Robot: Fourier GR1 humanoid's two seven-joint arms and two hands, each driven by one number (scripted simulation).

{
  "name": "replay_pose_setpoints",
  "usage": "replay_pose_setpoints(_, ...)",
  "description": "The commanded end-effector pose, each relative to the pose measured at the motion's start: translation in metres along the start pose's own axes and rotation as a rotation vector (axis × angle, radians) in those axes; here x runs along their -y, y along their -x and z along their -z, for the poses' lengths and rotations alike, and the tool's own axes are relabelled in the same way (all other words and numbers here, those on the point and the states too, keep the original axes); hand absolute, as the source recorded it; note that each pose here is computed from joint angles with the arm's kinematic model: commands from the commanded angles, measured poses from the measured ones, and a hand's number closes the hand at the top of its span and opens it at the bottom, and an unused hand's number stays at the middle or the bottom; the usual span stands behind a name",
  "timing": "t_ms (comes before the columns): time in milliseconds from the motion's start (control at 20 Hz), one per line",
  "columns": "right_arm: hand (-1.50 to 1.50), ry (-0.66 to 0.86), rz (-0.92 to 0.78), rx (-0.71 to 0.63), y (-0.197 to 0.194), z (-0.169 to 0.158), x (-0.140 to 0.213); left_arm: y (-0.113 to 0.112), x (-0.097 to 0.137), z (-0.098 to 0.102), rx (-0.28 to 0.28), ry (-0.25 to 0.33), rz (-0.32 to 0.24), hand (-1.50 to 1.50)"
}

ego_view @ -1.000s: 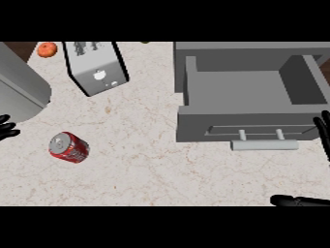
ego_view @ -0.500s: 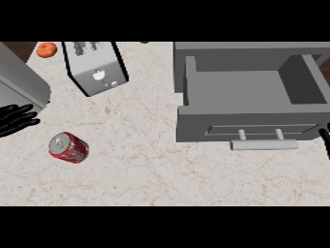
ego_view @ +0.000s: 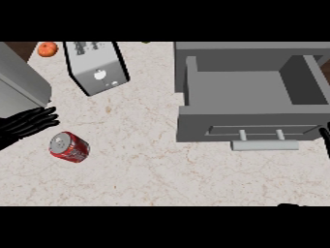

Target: Pick up the can, place it into the drawer and close the drawer

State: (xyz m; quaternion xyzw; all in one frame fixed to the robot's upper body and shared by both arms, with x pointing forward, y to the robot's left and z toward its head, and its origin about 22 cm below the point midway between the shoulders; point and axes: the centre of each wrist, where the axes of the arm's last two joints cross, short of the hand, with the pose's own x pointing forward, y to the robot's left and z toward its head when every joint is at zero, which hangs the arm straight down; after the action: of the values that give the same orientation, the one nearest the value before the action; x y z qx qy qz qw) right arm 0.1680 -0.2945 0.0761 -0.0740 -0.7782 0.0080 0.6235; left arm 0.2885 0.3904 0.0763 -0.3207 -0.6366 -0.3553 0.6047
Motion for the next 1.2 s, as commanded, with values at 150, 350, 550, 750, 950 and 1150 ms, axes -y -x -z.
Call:
replay_pose_setpoints(150,-1.50,-0.002,-0.017,0.001,0.006,-0.004,-0.011,0.013,-0.010,0.001,0.043,0.107,-0.008,-1.50)
replay_pose_setpoints(350,-1.50,-0.016,0.013,-0.002,0.004,0.000,0.001,0.027,-0.008,0.003,0.014,0.077,-0.020,-1.50)
replay_pose_setpoints(550,-1.50,-0.016,0.005,-0.007,0.001,0.016,0.005,0.034,-0.009,0.011,0.021,0.052,-0.017,-1.50)
replay_pose_setpoints(750,-1.50,-0.005,0.018,0.010,0.002,0.001,-0.002,0.029,-0.020,-0.001,0.011,0.022,0.005,-1.50)
replay_pose_setpoints(950,-1.50,-0.021,0.001,0.015,0.002,-0.004,0.003,0.057,0.000,0.006,-0.026,0.026,-0.021,-1.50)
replay_pose_setpoints(1150,-1.50,-0.029,0.023,0.013,0.005,-0.002,-0.001,0.058,-0.010,0.008,-0.037,0.015,-0.003,-1.50)
